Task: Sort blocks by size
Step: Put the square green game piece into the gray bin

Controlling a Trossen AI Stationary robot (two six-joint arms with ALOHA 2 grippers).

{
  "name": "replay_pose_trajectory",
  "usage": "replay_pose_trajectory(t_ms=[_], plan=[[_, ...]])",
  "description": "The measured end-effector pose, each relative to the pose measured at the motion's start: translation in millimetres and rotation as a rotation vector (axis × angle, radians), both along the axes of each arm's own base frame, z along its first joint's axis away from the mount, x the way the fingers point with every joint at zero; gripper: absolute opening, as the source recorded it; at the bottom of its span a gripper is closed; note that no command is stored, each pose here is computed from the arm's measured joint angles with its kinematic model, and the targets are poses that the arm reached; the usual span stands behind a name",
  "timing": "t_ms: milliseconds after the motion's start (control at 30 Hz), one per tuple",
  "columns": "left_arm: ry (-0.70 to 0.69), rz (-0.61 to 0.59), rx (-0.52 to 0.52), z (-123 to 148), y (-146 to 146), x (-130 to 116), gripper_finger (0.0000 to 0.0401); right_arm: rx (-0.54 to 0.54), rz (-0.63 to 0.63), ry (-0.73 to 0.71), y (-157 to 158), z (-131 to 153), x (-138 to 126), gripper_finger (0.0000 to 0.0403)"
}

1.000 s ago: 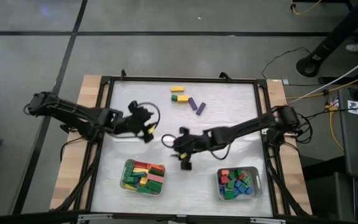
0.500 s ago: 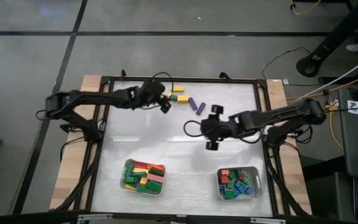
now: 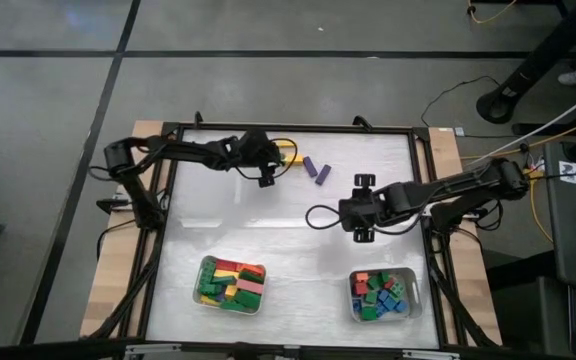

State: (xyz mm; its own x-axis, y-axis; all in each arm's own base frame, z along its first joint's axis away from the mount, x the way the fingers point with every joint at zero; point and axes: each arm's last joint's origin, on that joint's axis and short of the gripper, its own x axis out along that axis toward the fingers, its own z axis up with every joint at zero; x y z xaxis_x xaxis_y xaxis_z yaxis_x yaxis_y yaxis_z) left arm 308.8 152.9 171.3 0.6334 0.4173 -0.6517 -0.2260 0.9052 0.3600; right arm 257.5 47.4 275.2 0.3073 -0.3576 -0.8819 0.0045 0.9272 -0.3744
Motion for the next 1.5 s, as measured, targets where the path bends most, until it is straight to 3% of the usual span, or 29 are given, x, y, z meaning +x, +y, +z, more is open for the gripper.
replay_pose_trajectory(t_ms=[233,433,767,1100,1200,1433,1500], plan=[[0.055,-0.056,0.008,-15,3,2,0.0194,0.006,0.001,0.034,-1,-41,-6,0.0168],[0.011,-0.032,0.031,-23,14,6,0.0194,0.110,0.024,0.029,2,-60,-7,0.0168],[0.017,-0.019,0.002,-35,32,14,0.0194,0.127,0.029,0.044,2,-66,-10,0.0168],[0.078,-0.004,-0.100,-46,45,8,0.0194,0.126,0.031,0.048,2,-66,-10,0.0168],[0.072,-0.008,-0.102,-46,45,8,0.0177,0.125,0.032,0.049,2,-66,-10,0.0168],[0.068,-0.022,-0.089,-45,44,10,0.0084,0.125,0.033,0.049,2,-66,-10,0.0168],[0.058,-0.004,-0.105,-45,44,10,0.0081,0.125,0.033,0.050,2,-66,-10,0.0168]])
